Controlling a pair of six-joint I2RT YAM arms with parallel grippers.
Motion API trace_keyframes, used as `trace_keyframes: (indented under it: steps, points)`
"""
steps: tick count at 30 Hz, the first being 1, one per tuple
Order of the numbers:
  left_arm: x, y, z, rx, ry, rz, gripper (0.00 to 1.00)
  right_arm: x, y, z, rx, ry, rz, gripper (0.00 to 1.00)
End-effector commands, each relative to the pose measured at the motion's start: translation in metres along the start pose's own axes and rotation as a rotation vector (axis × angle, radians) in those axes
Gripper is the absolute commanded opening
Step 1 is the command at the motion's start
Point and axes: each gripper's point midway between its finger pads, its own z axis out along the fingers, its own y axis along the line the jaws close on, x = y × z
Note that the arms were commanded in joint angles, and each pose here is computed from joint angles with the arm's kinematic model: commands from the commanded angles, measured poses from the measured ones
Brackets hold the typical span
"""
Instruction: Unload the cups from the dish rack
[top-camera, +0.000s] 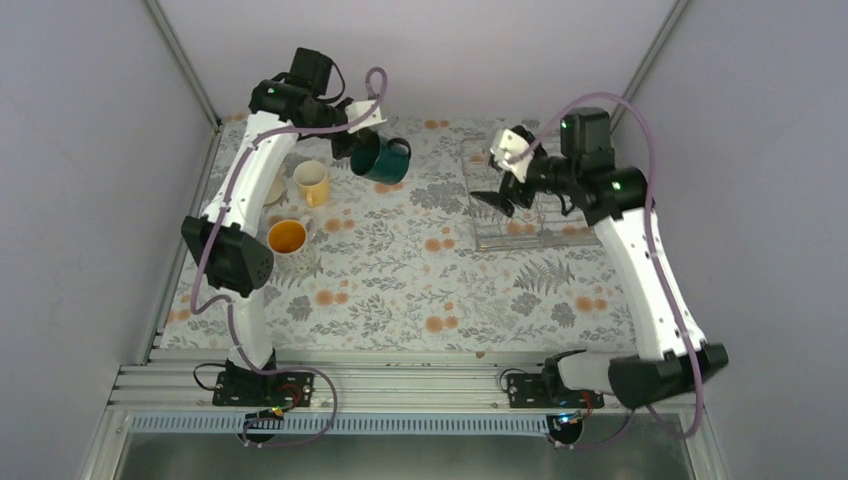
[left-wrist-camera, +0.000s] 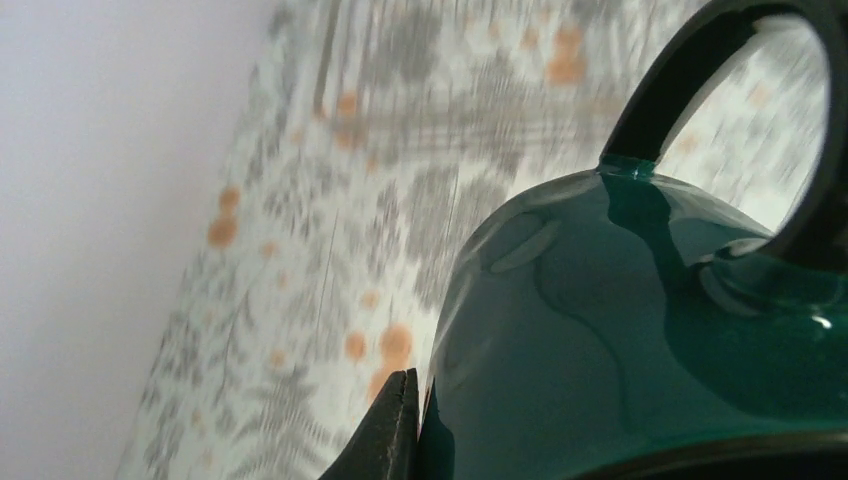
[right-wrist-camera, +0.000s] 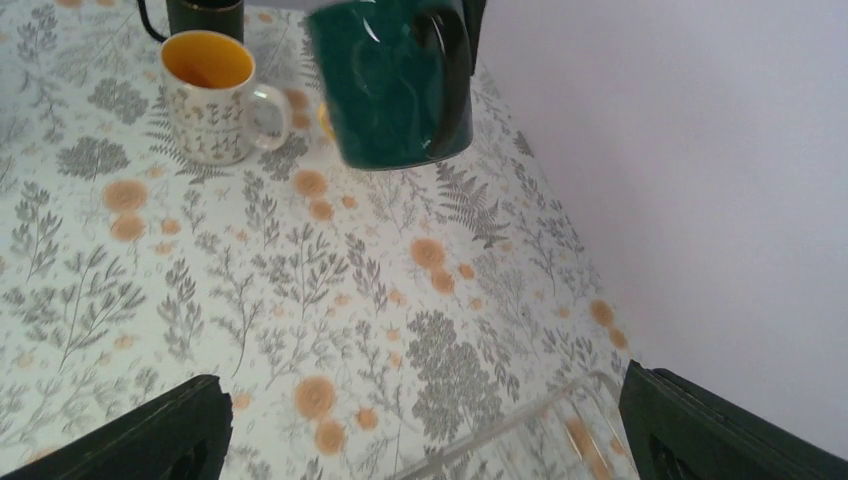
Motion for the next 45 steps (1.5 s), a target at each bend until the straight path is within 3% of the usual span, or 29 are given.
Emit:
trace_keyframes:
  steps: [1, 10, 19, 23, 32, 45]
  points:
    - [0.068, 0.016, -0.002, -0.067, 0.381, 0.096, 0.02, 0.026, 0.028, -0.018, 0.015, 0.097, -0.063, 1.0]
    - [0.153, 0.014, 0.015, -0.036, 0.816, 0.182, 0.03, 0.061, 0.051, -0.042, 0.117, 0.198, -0.056, 1.0]
    - [0.187, -0.017, 0.067, 0.081, 1.024, 0.271, 0.02, 0.057, 0.08, -0.082, 0.188, 0.176, -0.092, 1.0]
    - [0.195, -0.028, 0.086, 0.127, 1.064, 0.302, 0.02, 0.059, 0.086, -0.096, 0.222, 0.196, -0.097, 1.0]
    - [0.191, -0.023, 0.112, 0.134, 1.003, 0.279, 0.02, 0.053, 0.101, -0.134, 0.337, 0.181, -0.14, 1.0]
    - [0.209, -0.02, 0.135, 0.083, 0.998, 0.225, 0.02, 0.051, 0.098, -0.14, 0.373, 0.177, -0.133, 1.0]
